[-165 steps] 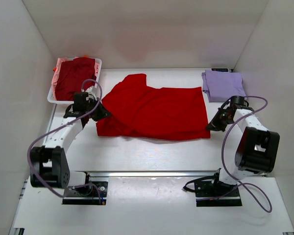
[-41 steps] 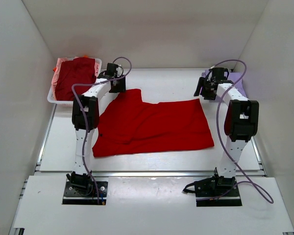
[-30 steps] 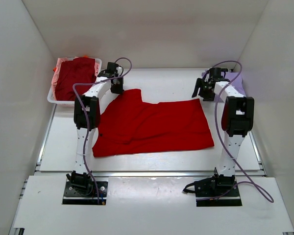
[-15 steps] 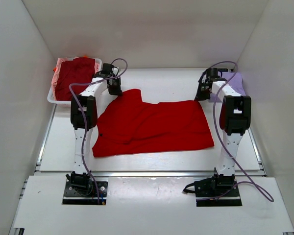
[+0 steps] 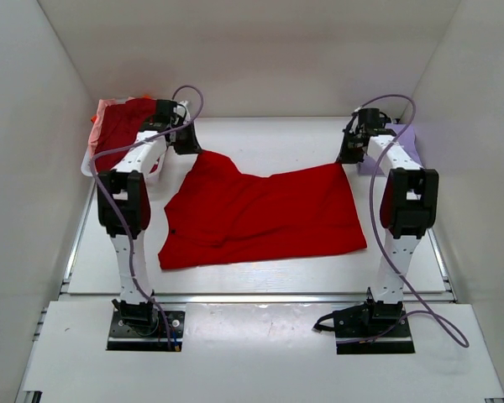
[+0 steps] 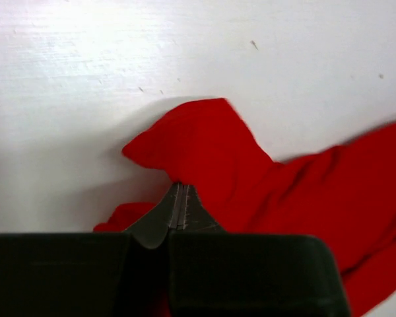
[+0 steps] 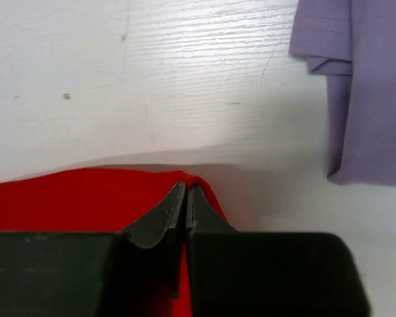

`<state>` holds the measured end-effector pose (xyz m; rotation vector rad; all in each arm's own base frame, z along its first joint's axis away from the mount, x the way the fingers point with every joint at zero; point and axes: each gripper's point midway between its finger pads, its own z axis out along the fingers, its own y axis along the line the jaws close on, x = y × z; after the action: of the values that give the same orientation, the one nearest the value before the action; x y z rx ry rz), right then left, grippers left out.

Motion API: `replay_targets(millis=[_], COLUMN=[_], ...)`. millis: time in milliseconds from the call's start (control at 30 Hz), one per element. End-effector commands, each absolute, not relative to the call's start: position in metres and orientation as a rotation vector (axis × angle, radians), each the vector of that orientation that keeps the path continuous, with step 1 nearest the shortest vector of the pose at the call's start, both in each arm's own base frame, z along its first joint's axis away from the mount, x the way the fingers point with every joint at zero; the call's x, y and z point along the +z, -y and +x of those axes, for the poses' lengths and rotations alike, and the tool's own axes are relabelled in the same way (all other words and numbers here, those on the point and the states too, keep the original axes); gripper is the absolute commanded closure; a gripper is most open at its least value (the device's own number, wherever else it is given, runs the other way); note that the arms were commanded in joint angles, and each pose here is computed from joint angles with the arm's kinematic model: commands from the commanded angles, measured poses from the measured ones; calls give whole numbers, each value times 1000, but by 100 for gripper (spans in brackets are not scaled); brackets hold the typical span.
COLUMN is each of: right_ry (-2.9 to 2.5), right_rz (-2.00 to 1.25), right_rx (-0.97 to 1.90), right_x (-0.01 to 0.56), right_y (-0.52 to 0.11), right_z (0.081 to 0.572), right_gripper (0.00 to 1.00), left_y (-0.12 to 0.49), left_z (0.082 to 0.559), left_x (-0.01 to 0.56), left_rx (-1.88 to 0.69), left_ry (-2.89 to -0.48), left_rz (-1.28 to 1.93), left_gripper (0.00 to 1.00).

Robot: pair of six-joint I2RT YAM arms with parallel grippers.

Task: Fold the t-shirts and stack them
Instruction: Grap the side of the flattened tshirt furthest away from the robot with both arms, then fold the other side of the tshirt into a rectangle

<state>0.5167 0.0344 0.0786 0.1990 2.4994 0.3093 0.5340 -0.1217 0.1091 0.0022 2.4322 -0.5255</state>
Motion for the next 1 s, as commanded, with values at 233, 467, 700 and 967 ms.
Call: replay_targets(millis=[233, 467, 700, 967], right_ry=[-2379, -2403, -2404, -2433], right_rz=[120, 101, 131, 172], right_rx=[356, 345, 311, 275], right_x=[130, 113, 103, 88], right_y=[-32, -24, -12, 5], right_z=[474, 438, 413, 394], right_gripper=[100, 100, 100, 100], left_y=[123, 104, 108, 106], left_z=[464, 403, 352, 312], left_x=[162, 155, 145, 133], left_rx=[-593, -554, -562, -580], left_ry=[-2348, -2352, -2380, -2412], left_rz=[45, 15, 36, 16], left_gripper=[100, 100, 100, 100])
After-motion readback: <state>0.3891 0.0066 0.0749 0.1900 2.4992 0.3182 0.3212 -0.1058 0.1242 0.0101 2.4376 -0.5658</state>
